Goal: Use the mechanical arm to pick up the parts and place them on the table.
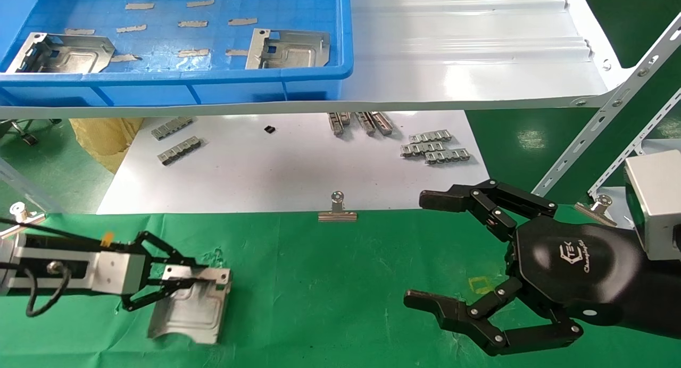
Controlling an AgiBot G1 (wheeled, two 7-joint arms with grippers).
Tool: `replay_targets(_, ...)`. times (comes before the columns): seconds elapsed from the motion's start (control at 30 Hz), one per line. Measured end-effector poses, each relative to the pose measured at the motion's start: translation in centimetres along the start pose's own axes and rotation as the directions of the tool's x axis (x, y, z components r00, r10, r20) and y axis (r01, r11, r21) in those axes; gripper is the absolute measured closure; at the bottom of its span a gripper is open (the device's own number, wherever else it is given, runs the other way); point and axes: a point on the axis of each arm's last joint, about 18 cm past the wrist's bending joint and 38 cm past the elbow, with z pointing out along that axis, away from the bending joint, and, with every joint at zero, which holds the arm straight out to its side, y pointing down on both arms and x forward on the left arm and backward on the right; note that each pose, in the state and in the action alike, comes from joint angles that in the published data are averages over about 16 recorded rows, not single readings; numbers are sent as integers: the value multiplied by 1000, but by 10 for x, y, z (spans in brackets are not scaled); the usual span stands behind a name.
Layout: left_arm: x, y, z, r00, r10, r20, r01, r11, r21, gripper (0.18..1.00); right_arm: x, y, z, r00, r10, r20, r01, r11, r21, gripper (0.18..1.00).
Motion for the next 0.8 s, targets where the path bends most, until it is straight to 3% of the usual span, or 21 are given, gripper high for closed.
replay_targets(0.2, 2, 3, -1, 1000, -21, 13, 21, 1000, 4, 888, 0, 0, 0, 1000, 0, 0, 0, 1000, 0, 178)
replay_targets(0.33, 0, 1, -4, 996, -76, 42, 74, 997, 36, 864, 0, 0, 0, 1000, 0, 0, 0, 1000, 0, 178)
replay_targets(0.5, -5, -5, -11, 981, -172, 85, 164, 982, 97, 807, 0, 0, 0, 1000, 0, 0, 0, 1000, 0, 178)
replay_targets(0.8, -12, -9, -23, 941, -308, 141, 281, 942, 185, 635, 0, 0, 0, 1000, 0, 0, 0, 1000, 0, 178)
